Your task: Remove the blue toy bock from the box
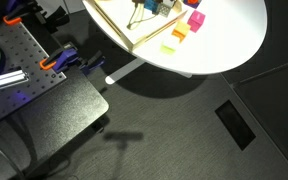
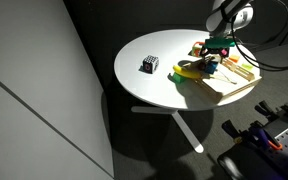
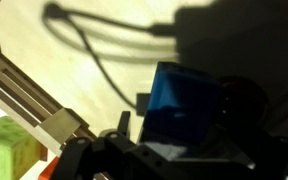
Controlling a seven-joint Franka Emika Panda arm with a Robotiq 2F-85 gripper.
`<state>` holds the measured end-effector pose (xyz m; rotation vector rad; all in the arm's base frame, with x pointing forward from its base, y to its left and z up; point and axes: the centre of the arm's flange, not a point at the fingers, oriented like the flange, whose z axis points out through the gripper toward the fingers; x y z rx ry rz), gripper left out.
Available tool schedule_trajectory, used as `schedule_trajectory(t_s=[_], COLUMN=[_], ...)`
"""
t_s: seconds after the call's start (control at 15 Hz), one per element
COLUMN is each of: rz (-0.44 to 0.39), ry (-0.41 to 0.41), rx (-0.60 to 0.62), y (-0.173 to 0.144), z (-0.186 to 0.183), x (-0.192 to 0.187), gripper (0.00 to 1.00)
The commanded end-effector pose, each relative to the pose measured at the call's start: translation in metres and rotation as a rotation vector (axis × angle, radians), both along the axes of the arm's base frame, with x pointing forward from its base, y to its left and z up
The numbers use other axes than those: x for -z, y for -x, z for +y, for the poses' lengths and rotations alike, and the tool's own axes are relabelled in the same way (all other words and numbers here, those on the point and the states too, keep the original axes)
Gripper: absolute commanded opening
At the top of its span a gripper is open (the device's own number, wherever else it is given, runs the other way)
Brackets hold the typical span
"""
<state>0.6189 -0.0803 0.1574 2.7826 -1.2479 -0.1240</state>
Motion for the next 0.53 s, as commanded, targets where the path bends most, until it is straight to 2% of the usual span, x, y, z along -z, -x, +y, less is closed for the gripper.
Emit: schedule_trajectory(t_s=[0.0, 0.13, 0.2, 0.27, 0.47], rz=[0.011, 0.013, 0.014, 0.014, 0.016], ry=[-0.001, 0.002, 0.001, 0.002, -0.001], rx=[0.047, 0.058, 0.063, 0.066, 0.059], y=[0.012, 0.015, 0.016, 0.016, 0.022], z=[0.0, 0.0, 0.001, 0.001, 0.002], x=[0.005, 0.009, 0.011, 0.012, 0.007], gripper=[1.0, 1.0, 0.91, 0.75, 0.49])
